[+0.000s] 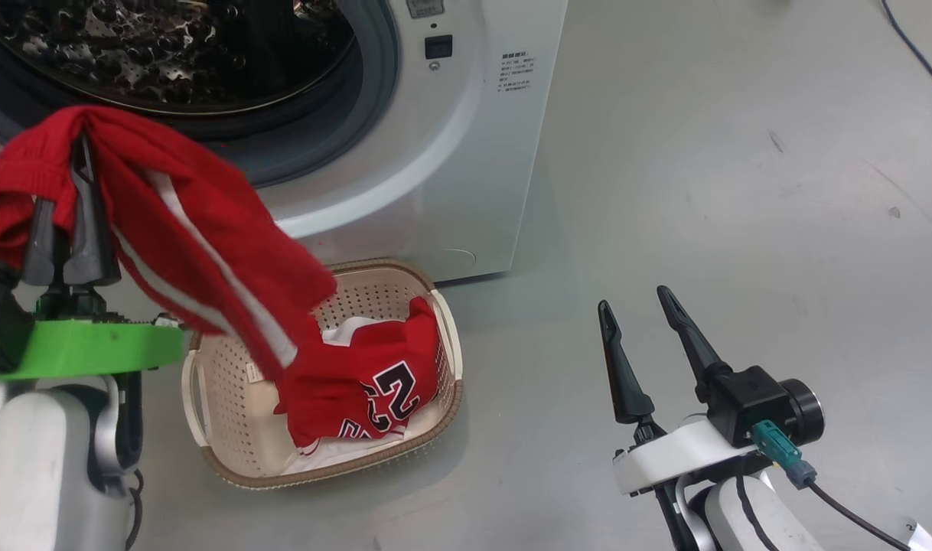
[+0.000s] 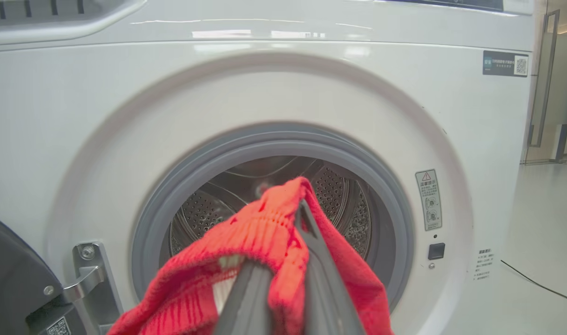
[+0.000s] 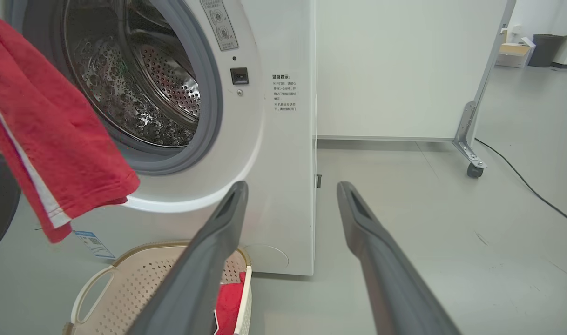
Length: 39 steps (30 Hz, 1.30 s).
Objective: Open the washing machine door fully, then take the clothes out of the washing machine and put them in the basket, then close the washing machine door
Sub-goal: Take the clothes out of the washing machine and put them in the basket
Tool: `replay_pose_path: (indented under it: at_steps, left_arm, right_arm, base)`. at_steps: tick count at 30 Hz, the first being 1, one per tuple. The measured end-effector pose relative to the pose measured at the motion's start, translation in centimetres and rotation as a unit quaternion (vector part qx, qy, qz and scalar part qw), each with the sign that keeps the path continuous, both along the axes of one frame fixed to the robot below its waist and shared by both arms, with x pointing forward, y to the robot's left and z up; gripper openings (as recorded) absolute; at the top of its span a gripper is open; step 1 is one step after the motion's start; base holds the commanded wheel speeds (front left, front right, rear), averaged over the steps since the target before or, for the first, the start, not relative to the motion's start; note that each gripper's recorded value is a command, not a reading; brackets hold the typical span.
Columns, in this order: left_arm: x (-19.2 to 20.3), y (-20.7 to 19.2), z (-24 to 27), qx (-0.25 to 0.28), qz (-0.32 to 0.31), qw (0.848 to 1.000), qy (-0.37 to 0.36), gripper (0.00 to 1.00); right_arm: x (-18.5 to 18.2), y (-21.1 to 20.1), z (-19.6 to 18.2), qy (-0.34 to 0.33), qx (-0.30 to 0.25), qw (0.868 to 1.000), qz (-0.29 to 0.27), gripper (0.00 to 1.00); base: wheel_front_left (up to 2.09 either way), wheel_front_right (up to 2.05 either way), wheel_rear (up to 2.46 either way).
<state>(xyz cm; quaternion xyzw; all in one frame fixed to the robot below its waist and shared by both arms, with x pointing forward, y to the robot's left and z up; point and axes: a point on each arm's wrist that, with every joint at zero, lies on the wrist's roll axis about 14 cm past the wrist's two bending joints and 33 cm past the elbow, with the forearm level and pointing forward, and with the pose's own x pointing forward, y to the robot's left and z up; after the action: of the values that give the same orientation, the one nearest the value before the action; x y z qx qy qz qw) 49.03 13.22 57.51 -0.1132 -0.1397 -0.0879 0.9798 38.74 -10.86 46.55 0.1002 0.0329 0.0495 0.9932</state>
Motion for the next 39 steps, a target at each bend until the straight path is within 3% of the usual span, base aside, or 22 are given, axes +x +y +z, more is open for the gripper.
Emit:
replay_pose_path:
  at_steps: [6, 17, 26, 39]
  left_arm:
    - [-1.5, -0.7, -0.9, -0.003, -0.010, 1.000, 0.016, 0.00]
    - [-2.9, -3.1, -9.0, -0.003, -0.045, 0.987, 0.155, 0.00]
    - [-4.1, -6.0, -17.6, 0.018, -0.091, 0.954, 0.286, 0.00]
    - [-2.8, -6.8, -28.4, 0.101, -0.135, 0.893, 0.417, 0.00]
  right_arm:
    - [-0.4, -0.3, 0.3, -0.004, -0.001, 1.000, -0.004, 1.00]
    - [-0.4, -0.3, -0.2, 0.003, -0.004, 1.000, -0.004, 1.00]
    - [0.1, -0.9, -1.6, 0.023, -0.007, 1.000, -0.013, 1.00]
    - [2.0, -1.4, -3.5, 0.042, -0.007, 0.999, -0.019, 1.00]
  base:
    - [0.00, 0.00, 0.00]
    - [0.00, 0.00, 0.00]
    - [0.00, 0.00, 0.00]
    - [0.00, 0.00, 0.00]
